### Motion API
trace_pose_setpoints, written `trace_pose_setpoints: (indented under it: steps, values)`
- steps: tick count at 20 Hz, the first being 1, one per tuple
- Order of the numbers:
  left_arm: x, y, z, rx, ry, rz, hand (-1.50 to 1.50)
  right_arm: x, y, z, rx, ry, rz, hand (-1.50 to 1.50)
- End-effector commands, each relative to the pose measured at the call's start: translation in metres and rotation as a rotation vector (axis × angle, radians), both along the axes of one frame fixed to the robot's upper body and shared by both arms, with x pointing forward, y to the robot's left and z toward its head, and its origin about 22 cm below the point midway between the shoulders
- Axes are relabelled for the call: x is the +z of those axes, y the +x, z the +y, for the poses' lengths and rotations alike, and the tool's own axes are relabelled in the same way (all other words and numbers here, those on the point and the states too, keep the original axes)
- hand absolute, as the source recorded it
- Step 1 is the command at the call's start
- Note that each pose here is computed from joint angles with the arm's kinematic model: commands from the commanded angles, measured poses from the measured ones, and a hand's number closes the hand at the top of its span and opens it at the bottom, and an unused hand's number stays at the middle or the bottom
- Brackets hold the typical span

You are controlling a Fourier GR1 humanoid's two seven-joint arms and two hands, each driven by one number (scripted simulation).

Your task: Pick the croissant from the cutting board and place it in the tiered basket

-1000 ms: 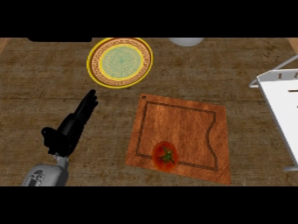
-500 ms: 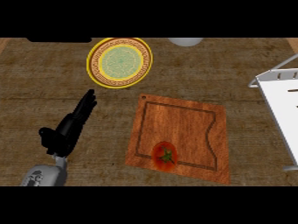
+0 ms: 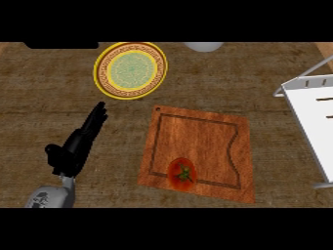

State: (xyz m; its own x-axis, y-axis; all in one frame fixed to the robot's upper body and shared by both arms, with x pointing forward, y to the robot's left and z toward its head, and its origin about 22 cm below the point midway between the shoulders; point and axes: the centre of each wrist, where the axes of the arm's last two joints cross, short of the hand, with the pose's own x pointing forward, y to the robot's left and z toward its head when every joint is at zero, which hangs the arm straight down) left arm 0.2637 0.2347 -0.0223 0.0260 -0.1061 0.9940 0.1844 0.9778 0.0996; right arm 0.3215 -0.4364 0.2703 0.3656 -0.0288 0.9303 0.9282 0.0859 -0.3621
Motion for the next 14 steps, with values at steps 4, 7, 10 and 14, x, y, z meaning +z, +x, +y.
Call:
trace_pose_setpoints:
  steps: [4, 7, 10, 14]
  values:
    - [-0.012, -0.019, 0.019, 0.032, -0.002, 0.009, 0.00, 0.011, -0.073, -0.009, -0.326, -0.152, -0.109, -1.50]
    - [0.001, 0.002, 0.022, 0.032, -0.006, 0.001, 0.00, 0.025, -0.114, 0.004, -0.347, -0.205, -0.195, -1.50]
    - [-0.007, -0.012, -0.004, 0.045, -0.018, 0.024, 0.00, 0.019, -0.162, 0.020, -0.372, -0.250, -0.244, -1.50]
    - [-0.010, -0.024, 0.022, 0.067, 0.006, 0.008, 0.00, 0.008, -0.224, 0.033, -0.368, -0.270, -0.212, -1.50]
